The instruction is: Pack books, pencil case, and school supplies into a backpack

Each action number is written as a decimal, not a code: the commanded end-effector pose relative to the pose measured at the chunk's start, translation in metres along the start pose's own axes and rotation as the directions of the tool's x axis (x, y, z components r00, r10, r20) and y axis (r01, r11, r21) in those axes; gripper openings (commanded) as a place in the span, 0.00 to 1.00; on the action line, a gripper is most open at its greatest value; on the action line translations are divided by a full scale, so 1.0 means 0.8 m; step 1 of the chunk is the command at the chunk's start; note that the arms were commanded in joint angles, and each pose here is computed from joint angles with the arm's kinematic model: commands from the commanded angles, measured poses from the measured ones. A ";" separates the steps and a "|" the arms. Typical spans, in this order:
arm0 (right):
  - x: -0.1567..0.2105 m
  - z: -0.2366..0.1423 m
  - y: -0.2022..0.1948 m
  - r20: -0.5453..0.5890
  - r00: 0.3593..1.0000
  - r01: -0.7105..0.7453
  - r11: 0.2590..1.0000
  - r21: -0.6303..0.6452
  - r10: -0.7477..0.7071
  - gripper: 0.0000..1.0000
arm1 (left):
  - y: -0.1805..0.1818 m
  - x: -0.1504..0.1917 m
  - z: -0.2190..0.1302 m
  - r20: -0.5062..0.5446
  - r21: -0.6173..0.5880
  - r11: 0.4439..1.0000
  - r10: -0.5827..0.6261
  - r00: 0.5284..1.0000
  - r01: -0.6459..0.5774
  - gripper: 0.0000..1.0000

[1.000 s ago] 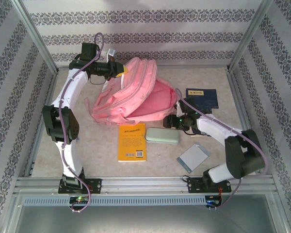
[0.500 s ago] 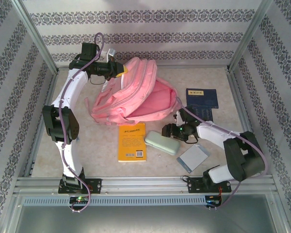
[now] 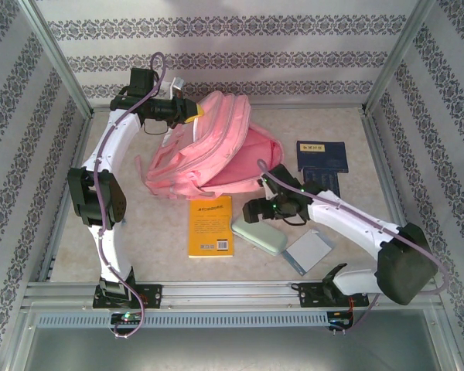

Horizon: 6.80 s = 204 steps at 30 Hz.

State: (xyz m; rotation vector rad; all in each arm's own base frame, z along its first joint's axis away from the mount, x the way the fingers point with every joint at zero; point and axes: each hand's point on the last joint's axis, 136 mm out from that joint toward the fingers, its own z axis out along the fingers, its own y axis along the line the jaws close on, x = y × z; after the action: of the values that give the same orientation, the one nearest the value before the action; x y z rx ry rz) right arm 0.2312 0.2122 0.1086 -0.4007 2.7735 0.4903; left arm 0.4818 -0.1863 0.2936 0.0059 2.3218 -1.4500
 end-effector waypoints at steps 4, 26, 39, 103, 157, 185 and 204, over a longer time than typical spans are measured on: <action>0.047 -0.015 -0.014 -0.341 0.897 0.349 0.924 0.159 -0.280 0.98 | -0.029 -0.017 -0.024 0.046 0.044 0.997 0.067 0.997 -0.069 0.00; 0.065 0.047 -0.019 -0.505 0.772 0.510 0.850 0.131 -0.386 0.98 | -0.032 -0.010 -0.026 0.043 0.058 0.996 0.063 0.997 -0.065 0.00; 0.083 0.068 -0.014 -0.528 0.766 0.476 0.876 0.082 -0.366 0.98 | -0.034 -0.010 -0.026 0.044 0.066 0.996 0.061 0.997 -0.064 0.00; -0.270 -0.059 -0.032 0.308 0.727 -0.425 0.755 -0.500 0.614 0.63 | -0.154 0.022 -0.038 0.018 0.307 0.914 0.272 0.962 -0.264 0.00; -0.201 -0.177 -0.068 0.618 0.782 -0.188 0.976 0.106 0.084 0.92 | -0.078 -0.017 -0.044 0.101 0.098 0.984 0.142 0.985 -0.151 0.00; 0.155 0.019 -0.150 -0.068 0.599 -0.748 0.588 0.308 0.798 0.98 | -0.056 -0.013 -0.039 0.092 0.052 0.993 0.097 0.991 -0.102 0.00; 0.057 0.033 -0.068 -0.078 0.716 -0.693 0.720 0.044 0.694 0.98 | -0.049 -0.010 -0.036 0.088 0.052 0.995 0.081 0.993 -0.086 0.00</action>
State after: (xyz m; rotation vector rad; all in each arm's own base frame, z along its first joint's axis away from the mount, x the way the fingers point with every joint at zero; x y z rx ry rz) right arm 0.1961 0.1464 0.0392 0.7774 2.9807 0.5219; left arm 0.4795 -0.1885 0.3043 -0.0212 2.2880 -1.4670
